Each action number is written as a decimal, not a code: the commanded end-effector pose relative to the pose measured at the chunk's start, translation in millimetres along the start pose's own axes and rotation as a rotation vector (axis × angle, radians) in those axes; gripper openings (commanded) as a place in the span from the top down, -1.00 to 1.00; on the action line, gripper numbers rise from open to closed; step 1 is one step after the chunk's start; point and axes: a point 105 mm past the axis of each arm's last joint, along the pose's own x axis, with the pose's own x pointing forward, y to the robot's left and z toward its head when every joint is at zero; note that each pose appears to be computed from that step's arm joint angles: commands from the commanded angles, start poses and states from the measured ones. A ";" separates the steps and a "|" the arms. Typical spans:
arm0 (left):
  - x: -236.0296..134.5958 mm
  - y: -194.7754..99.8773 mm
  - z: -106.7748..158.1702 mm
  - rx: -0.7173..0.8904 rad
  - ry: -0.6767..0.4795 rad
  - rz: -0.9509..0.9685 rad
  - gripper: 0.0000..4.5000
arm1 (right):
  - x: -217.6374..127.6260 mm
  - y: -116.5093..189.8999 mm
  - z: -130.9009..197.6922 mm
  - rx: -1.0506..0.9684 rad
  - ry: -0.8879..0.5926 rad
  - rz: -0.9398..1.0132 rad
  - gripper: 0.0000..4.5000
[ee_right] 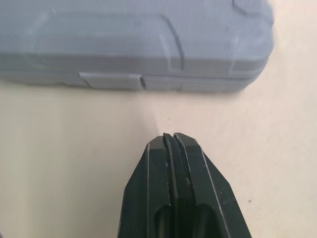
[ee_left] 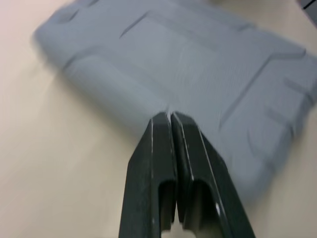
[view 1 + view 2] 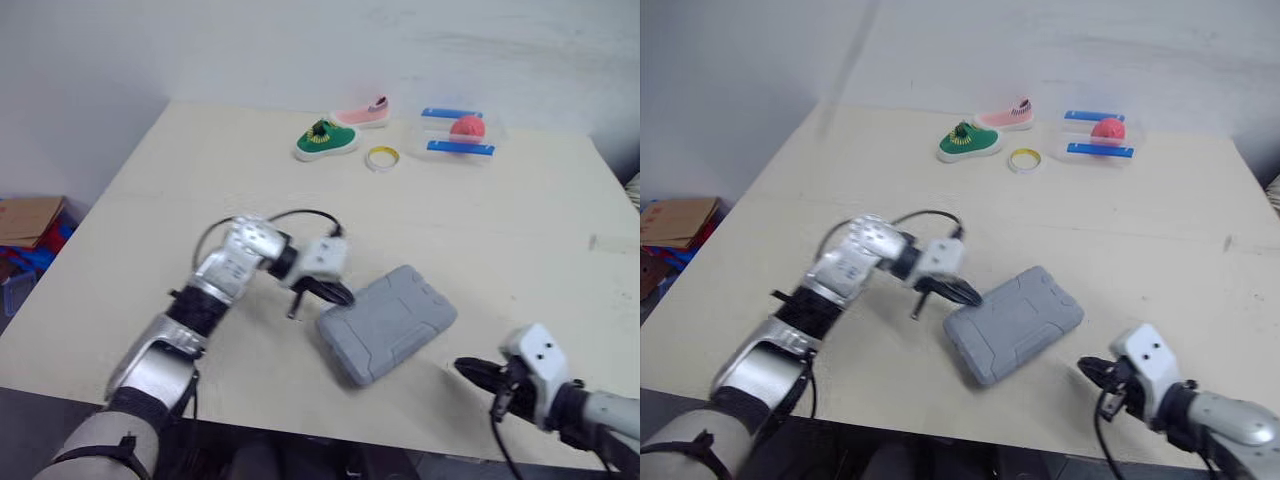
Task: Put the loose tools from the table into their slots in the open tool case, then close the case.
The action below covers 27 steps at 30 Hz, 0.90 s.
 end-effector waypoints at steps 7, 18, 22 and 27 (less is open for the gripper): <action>-102.6 -84.4 2.9 -0.311 -0.102 0.030 0.65 | -58.4 -0.7 54.4 -0.140 -0.080 0.165 0.60; -169.8 -108.9 32.3 -0.443 -0.135 0.251 -0.98 | -116.0 -22.4 83.2 -0.247 -0.009 0.081 -1.00; -170.5 -106.7 29.8 -0.404 -0.111 0.301 -0.98 | -114.9 -30.9 86.5 -0.331 -0.017 0.024 -1.00; -150.7 -107.8 24.6 -0.346 -0.125 0.241 -0.98 | -103.1 -34.9 83.2 -0.308 -0.031 0.046 -1.00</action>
